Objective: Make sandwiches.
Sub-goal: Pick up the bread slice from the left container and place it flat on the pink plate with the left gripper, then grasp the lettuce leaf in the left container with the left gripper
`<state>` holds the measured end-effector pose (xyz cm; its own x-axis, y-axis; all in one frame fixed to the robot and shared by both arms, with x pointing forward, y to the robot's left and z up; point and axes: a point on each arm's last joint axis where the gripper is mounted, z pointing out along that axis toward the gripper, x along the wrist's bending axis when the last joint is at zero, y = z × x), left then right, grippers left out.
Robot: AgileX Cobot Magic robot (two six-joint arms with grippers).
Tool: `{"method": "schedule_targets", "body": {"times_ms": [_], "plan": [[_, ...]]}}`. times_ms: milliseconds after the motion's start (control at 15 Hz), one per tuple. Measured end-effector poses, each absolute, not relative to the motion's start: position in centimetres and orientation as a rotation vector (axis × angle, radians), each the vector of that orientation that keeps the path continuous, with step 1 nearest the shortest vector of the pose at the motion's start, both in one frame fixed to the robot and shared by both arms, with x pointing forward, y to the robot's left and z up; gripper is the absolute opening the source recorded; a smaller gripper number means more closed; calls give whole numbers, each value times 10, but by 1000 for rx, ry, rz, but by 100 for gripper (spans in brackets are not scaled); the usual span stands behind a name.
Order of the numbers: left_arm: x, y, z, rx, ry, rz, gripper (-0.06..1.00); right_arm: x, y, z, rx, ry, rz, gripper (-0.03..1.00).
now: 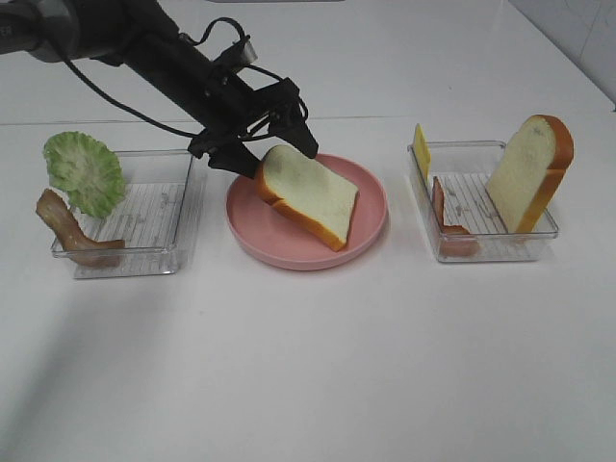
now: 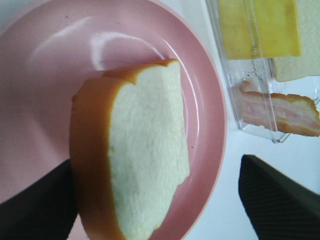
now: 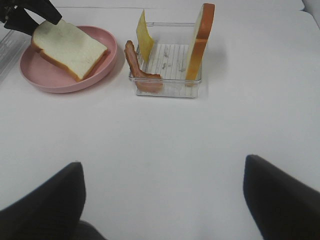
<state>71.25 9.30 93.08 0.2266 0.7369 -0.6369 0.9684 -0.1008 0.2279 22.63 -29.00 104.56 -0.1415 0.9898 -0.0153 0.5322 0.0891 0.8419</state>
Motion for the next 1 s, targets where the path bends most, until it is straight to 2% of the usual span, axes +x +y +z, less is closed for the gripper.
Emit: {"method": "schedule_targets", "body": {"times_ms": [333, 733, 1000], "plan": [[717, 93, 967, 2059, 1655, -264, 80, 226, -290, 1046, 1504, 1749, 941, 81], [727, 98, 1013, 2044, 1587, -64, 80, 226, -290, 1046, 1504, 1749, 941, 81], [734, 116, 1015, 2056, 1618, 23, 70, 226, -290, 1046, 1504, 1749, 941, 81]]}}
